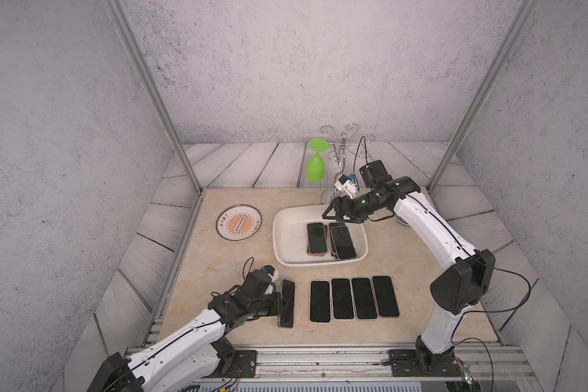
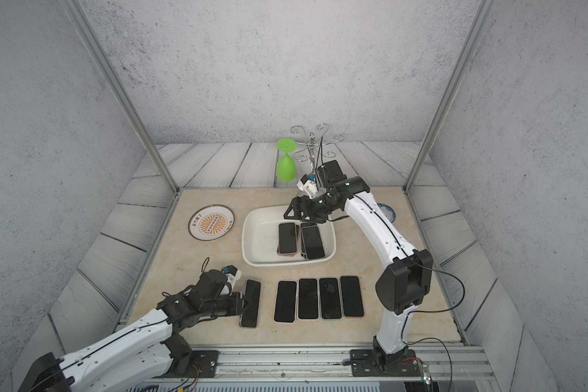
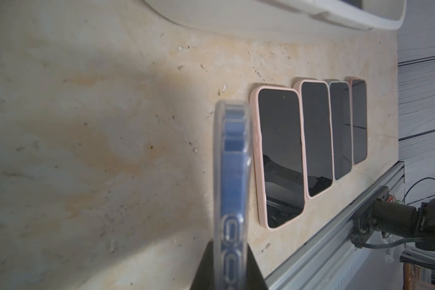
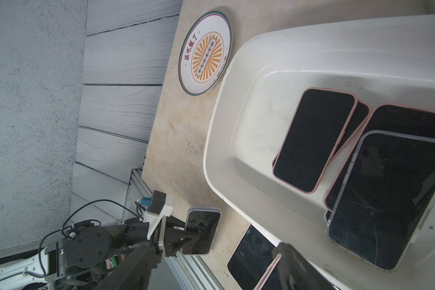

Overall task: Take the phone out of the storage box
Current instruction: Place the phone at the center of the board.

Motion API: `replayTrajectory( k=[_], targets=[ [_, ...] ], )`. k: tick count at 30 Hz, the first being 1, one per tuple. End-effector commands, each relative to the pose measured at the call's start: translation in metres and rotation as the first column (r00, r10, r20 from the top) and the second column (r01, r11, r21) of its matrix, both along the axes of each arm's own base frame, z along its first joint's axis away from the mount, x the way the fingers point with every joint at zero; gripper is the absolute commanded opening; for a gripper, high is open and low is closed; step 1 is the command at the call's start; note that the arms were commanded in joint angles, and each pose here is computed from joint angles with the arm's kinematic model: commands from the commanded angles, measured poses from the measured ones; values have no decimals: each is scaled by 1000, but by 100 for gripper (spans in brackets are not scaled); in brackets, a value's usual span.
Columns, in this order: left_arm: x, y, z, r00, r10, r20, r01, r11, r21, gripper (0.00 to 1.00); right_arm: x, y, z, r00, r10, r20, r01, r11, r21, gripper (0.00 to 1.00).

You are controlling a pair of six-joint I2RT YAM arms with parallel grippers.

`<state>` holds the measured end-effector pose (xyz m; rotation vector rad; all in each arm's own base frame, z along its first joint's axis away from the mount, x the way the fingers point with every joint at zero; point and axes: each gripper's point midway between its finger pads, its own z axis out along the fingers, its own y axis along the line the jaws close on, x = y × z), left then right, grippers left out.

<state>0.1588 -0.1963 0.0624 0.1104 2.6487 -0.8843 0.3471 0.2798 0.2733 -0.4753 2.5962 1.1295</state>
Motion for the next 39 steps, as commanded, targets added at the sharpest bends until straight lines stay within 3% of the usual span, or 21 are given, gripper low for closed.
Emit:
replayTrajectory(
  k=[1,14,27,35,39],
  targets=[
    [20,-27,20,995,-21,99,33,992,-120,0,-7,-7,11,999,11,35,-11,1000,-17,83],
    [19,-38,-28,998,-56,9,56,994,-95,0,-7,-11,-20,1000,18,-16,-19,997,-75,83],
    [20,-13,-53,993,111,-48,-113,993,-30,1,-8,-15,-48,998,19,-57,-26,992,-120,83],
    [19,5,-53,972,230,-50,-232,972,-42,1,-9,-16,-55,998,28,-62,-36,990,-135,83],
    [21,1,-50,970,235,-55,-238,969,-70,1,-9,-16,-58,997,28,-67,-37,990,-139,83]
  ],
)
